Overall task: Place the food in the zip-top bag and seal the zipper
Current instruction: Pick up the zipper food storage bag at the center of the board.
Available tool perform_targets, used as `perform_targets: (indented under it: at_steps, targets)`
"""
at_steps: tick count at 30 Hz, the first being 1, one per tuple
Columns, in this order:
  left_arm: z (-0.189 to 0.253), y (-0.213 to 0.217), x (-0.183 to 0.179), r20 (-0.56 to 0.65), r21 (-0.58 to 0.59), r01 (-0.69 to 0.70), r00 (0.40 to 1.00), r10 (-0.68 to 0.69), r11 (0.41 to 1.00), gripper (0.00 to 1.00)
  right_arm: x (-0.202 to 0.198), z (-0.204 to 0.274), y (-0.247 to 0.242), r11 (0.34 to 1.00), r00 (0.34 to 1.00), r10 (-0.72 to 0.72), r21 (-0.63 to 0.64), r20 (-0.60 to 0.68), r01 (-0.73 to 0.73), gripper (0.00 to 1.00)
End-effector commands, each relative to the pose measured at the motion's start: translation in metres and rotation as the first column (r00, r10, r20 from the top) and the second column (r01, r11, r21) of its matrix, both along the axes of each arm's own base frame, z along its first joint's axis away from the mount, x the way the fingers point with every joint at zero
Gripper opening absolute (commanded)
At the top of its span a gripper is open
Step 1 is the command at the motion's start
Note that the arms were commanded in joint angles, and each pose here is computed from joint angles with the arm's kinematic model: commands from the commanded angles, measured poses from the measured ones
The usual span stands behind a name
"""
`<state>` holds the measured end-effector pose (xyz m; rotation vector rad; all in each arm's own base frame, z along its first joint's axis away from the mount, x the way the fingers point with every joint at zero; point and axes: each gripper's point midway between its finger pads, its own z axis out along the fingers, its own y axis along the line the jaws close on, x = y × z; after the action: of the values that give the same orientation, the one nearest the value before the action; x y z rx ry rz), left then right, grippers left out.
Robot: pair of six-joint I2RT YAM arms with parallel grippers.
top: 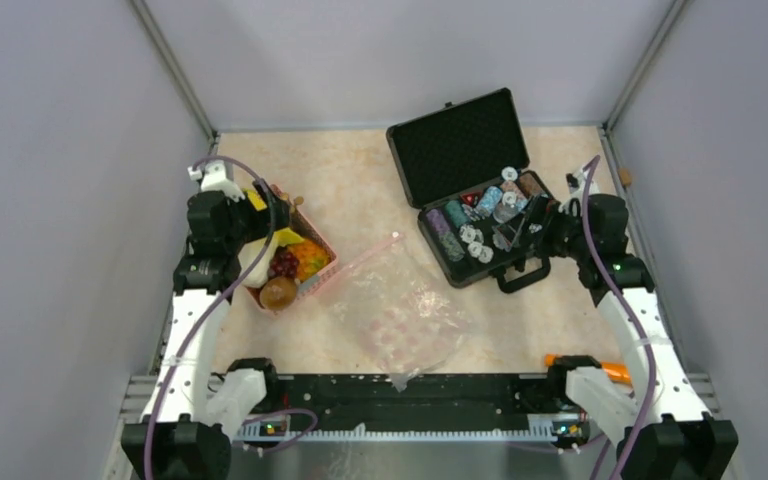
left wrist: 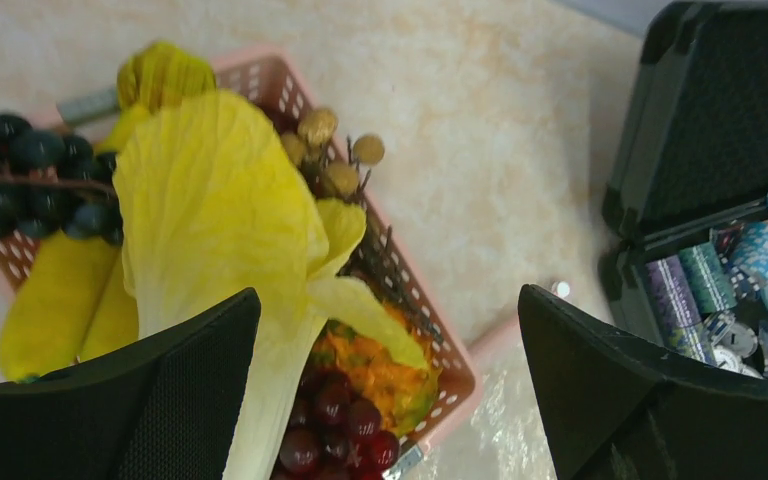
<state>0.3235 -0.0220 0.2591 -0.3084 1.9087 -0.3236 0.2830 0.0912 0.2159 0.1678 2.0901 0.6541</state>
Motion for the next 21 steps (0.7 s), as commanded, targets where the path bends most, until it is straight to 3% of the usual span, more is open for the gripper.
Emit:
perform_targets:
  at_steps: [1,4,9,11,16,21]
  targets:
    - [0.002,0.004,-0.007,0.052,-0.068,-0.063,0.996,0.067,0.996,0.99,-0.012,0.022,0.034,0.98,0.982,0.177,0.077,0.063,-0.181,0.97]
    - [-0.017,0.013,-0.016,-0.001,-0.106,-0.149,0.989,0.15,0.983,0.99,-0.027,0.009,0.063,0.957,0.956,0.291,0.012,0.029,-0.291,0.97]
    - [-0.024,0.003,-0.033,-0.008,-0.162,-0.124,0.992,0.124,0.979,0.99,-0.048,-0.014,0.105,0.934,0.936,0.348,-0.075,-0.042,-0.351,0.91]
    - [-0.013,-0.008,-0.039,0.044,-0.168,-0.05,0.997,0.058,0.985,0.99,-0.058,-0.022,0.122,0.927,0.928,0.366,-0.067,-0.062,-0.37,0.86]
    - [0.009,-0.026,-0.059,0.173,-0.194,0.067,0.984,-0.033,0.979,0.99,-0.088,-0.055,0.148,0.926,0.93,0.345,-0.12,-0.127,-0.359,0.88]
    - [0.029,-0.052,-0.083,0.313,-0.137,0.256,0.928,-0.203,0.957,0.99,-0.116,-0.08,0.155,0.958,0.949,0.273,-0.042,-0.16,-0.283,0.91]
